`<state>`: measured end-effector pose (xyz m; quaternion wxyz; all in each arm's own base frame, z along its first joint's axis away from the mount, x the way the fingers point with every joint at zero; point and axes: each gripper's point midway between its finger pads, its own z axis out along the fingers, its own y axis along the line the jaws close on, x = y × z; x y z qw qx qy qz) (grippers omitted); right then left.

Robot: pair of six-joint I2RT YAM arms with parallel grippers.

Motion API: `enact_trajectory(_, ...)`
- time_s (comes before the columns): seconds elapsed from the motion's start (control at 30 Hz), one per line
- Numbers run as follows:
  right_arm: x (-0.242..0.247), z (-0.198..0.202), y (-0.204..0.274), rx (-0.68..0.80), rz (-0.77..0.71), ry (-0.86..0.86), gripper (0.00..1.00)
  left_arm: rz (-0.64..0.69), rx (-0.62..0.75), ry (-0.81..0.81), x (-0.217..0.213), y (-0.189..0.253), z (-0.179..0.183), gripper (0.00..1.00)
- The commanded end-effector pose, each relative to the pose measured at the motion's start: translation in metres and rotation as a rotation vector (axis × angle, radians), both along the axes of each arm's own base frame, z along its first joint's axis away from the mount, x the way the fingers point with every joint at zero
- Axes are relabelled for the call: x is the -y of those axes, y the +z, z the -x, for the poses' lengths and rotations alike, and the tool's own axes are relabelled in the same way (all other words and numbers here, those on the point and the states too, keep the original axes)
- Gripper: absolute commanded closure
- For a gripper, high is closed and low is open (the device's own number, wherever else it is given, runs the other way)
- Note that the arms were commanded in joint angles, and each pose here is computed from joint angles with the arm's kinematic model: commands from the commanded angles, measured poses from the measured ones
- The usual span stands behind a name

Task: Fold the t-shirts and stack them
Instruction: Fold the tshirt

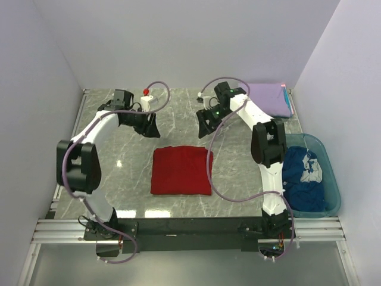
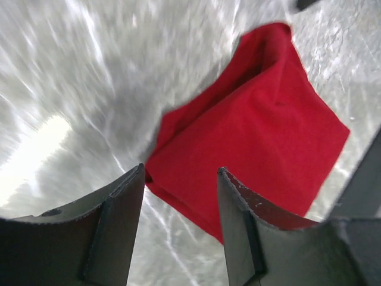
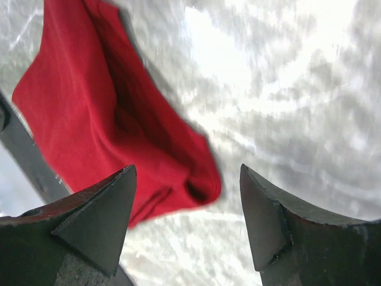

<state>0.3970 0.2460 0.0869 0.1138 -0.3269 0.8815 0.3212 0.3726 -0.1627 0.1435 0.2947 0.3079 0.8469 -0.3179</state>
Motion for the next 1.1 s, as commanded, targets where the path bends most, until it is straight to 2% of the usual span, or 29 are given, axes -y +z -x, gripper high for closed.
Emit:
enact_trajectory(0.0,-0.001,0.026,0.025,-0.021,-0.048,0.029,0.23,0.099,-0.176,0.033,0.010,-0.005,0.010,0.44)
enact_trajectory(0.23,-0.004,0.034,0.005,-0.089,-0.066,-0.004,0.23,0.092,-0.331,0.105,0.006,-0.048,0.007,0.41)
enact_trajectory(0.57,-0.005,0.051,-0.001,-0.149,-0.095,0.036,0.23,0.063,-0.403,0.113,0.002,-0.069,0.017,0.40)
enact_trajectory(1.07,-0.005,0.057,-0.013,-0.194,-0.091,0.059,0.27,0.033,-0.465,0.124,0.000,-0.093,0.019,0.39)
